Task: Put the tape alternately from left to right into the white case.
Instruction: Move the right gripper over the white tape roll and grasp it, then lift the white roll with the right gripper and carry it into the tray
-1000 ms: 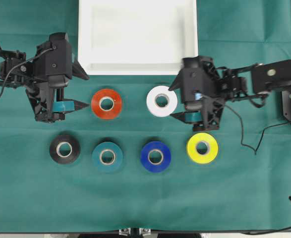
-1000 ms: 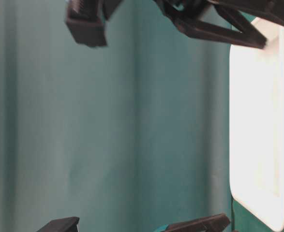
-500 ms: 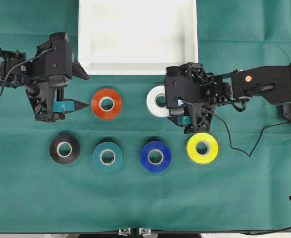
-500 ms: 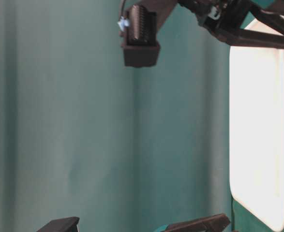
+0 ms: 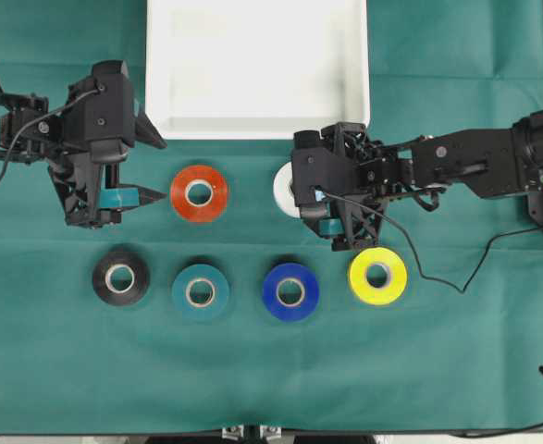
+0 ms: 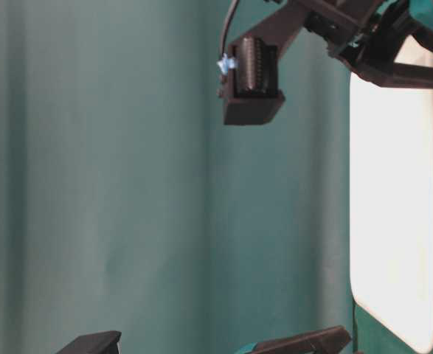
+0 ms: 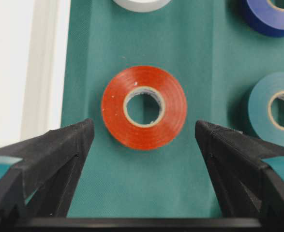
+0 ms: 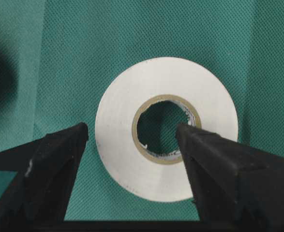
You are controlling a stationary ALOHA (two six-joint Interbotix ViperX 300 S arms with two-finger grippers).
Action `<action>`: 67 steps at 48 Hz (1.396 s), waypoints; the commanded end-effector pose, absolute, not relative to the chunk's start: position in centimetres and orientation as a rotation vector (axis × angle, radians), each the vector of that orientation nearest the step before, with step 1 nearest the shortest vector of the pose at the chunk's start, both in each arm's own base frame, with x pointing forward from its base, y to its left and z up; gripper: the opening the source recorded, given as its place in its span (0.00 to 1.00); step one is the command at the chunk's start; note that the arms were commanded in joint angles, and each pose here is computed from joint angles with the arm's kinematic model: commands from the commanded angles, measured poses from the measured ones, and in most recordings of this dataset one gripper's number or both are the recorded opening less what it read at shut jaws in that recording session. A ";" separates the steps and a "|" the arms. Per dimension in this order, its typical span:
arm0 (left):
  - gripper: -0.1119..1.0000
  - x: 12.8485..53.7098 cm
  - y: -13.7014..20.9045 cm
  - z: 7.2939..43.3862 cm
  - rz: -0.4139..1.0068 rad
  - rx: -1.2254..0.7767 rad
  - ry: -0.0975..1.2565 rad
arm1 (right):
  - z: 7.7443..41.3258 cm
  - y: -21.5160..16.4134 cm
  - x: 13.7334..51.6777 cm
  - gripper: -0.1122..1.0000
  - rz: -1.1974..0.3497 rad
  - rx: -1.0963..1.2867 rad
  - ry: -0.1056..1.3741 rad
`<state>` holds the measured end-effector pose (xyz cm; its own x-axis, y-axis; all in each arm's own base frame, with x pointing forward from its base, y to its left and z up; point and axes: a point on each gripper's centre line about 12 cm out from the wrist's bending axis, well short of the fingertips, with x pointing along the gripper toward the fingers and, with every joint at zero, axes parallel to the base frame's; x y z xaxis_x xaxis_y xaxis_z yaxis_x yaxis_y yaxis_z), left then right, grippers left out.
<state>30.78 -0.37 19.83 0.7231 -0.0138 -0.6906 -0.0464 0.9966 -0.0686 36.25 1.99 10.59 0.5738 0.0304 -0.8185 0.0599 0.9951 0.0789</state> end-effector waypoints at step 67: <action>0.68 30.9 -0.3 20.4 0.020 -0.088 0.744 | 19.7 3.7 36.7 0.38 0.037 0.098 0.785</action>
